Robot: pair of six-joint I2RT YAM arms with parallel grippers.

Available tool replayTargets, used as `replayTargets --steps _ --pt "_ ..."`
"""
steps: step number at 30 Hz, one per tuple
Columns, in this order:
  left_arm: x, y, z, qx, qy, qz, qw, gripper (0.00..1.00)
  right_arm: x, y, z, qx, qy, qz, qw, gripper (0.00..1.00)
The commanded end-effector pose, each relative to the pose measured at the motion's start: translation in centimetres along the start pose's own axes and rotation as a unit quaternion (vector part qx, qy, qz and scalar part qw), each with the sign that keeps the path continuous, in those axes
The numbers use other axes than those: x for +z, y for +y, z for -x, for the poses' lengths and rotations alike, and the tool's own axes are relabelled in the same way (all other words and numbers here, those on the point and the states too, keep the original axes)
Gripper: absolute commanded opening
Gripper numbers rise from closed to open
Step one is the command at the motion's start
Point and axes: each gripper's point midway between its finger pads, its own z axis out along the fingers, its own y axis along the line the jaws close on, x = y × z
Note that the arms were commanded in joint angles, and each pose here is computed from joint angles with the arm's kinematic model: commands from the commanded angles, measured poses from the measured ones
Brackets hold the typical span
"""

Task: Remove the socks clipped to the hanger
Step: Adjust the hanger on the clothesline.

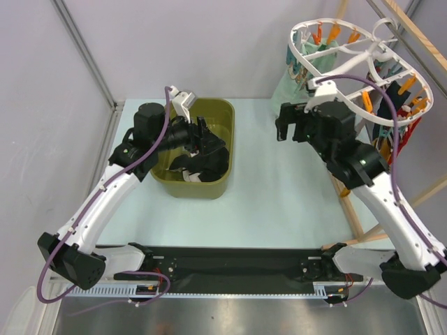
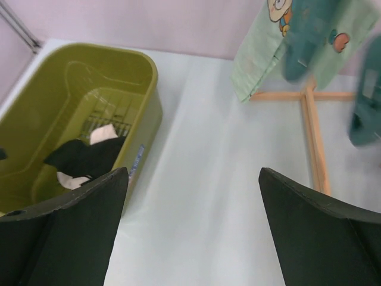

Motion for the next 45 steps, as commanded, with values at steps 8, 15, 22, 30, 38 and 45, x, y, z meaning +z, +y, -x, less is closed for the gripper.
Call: replayTargets --steps 8,15,22,30,38,45 --pt "-0.3 -1.4 1.1 0.005 -0.018 -0.027 0.999 0.72 -8.3 -0.5 -4.4 0.063 0.053 0.052 0.995 0.94" --pt "-0.1 -2.3 1.3 0.003 -0.022 -0.039 0.999 0.72 -12.8 -3.2 -8.1 0.109 0.080 0.010 0.991 0.91" --pt "2.3 -5.0 -0.2 0.020 0.007 -0.058 0.998 0.70 -15.6 -8.3 -11.3 0.112 0.125 -0.124 0.978 0.88" --pt "3.2 -6.5 -0.2 0.018 0.006 -0.074 0.997 0.71 -16.0 -13.8 -10.7 0.094 0.054 -0.276 0.955 0.88" --pt "3.2 -6.5 -0.2 0.024 0.010 -0.071 0.997 0.70 -12.7 -13.0 -4.2 0.052 -0.030 -0.267 0.962 0.91" --pt "3.1 -6.8 -0.4 0.021 0.011 -0.079 0.997 0.70 -8.3 -12.4 -0.7 -0.045 -0.050 -0.253 0.965 0.95"
